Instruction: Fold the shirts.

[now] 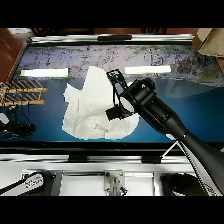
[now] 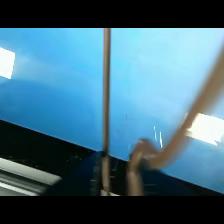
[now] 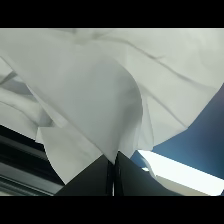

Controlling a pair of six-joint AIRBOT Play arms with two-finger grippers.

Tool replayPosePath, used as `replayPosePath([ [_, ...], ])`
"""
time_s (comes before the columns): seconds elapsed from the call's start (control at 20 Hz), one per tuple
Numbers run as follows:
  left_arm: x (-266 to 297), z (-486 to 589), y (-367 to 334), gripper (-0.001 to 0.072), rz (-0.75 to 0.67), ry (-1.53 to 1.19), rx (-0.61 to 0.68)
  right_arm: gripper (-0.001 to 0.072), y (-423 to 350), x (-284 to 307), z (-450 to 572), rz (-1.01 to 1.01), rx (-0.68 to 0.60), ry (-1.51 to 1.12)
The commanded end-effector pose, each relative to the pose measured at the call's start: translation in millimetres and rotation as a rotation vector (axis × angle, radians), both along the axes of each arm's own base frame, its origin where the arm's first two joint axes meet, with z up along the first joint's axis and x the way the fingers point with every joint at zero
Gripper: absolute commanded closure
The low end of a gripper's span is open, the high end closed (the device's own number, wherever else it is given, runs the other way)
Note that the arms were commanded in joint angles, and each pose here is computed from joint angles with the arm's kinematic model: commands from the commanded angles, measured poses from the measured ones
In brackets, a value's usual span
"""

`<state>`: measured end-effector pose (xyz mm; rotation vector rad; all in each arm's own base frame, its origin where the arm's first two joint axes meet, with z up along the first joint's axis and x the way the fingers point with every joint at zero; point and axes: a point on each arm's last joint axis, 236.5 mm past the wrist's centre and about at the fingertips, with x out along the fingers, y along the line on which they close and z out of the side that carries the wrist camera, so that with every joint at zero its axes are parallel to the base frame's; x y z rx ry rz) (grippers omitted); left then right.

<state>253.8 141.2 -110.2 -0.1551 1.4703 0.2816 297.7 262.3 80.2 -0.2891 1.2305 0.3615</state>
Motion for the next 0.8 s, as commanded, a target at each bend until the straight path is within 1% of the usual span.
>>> replayPosePath([
  [0.0,3,0,2,0.0655,-0.001,-0.014,0.006,0.0654,-3,-3,-1,0.004,-0.017,0.012],
  [0.3,9,22,5,0.0667,-0.008,-0.044,0.023,0.0654,-6,-2,-1,0.020,-0.031,0.009],
  [0.45,23,67,11,0.0668,-0.007,-0.129,0.068,0.0654,-8,-2,1,0.018,-0.035,0.003],
  [0.6,26,118,12,0.0669,-0.010,-0.222,0.113,0.0655,-25,8,15,0.002,-0.077,-0.070],
  [0.65,27,134,6,0.0668,-0.001,-0.263,0.100,0.0654,-35,12,23,-0.009,-0.105,-0.103],
  [0.7,32,149,-11,0.0668,0.018,-0.323,0.043,0.0655,-46,15,31,-0.022,-0.132,-0.130],
  [0.75,42,166,-39,0.0668,0.014,-0.409,-0.042,0.0655,-56,16,38,-0.036,-0.156,-0.153],
])
